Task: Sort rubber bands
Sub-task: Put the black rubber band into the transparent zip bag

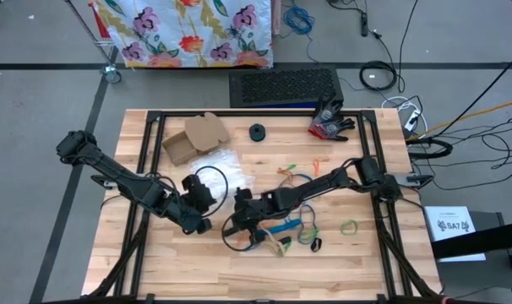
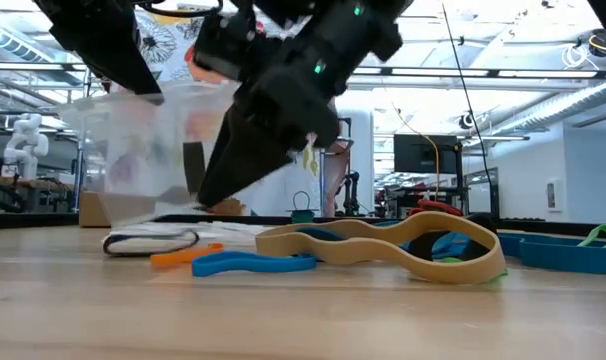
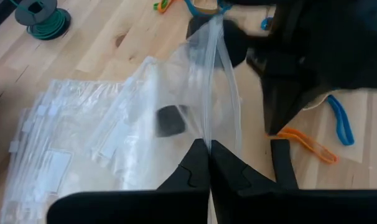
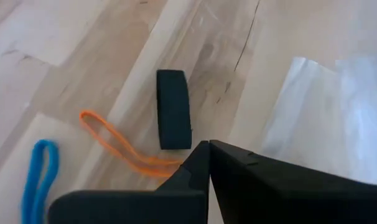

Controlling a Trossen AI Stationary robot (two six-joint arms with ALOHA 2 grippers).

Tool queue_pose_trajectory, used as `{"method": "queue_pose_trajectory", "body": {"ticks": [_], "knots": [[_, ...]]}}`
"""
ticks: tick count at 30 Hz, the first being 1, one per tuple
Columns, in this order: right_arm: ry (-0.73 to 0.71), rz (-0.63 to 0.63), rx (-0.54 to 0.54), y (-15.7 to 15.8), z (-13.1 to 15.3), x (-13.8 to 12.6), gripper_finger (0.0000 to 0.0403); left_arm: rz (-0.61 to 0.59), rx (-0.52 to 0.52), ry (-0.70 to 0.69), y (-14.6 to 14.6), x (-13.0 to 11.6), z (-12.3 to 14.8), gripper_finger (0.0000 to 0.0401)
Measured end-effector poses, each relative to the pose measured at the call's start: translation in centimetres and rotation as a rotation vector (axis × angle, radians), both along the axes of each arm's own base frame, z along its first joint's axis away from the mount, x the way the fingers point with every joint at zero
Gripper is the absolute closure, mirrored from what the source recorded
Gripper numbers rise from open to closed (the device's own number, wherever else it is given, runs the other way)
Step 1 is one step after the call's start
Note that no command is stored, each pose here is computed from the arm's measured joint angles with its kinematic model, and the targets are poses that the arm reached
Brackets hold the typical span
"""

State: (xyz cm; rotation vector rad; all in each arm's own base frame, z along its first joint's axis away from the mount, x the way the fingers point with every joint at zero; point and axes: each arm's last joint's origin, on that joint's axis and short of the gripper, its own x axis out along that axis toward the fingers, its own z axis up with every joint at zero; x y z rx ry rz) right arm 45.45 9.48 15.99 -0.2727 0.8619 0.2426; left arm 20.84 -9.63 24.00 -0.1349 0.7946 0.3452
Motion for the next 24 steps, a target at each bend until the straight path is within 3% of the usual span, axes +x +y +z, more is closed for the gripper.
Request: {"method": "queue_pose_trajectory", "body": {"ticks": [7, 10, 17, 24], "knots": [[-0.026, -0.080, 0.092, 0.0, 1.6, -0.2, 0.0402, 0.001, 0.001, -0.002, 0.0, 0.0, 0.0, 0.0401], [-0.040, -0.049, 0.120, 0.5, 1.6, -0.1, 0.0390, -0.004, 0.017, -0.002, 0.0, 0.0, 0.0, 0.0401], [-0.116, -0.010, 0.132, 0.9, 1.1, 0.8, 0.0316, 0.000, 0.024, -0.007, 0.1, 0.0, 0.0, 0.0401], [-0.093, -0.029, 0.139, 0.9, -2.6, 1.7, 0.0242, -0.001, 0.025, -0.005, 0.1, 0.0, 0.0, 0.0401]]}}
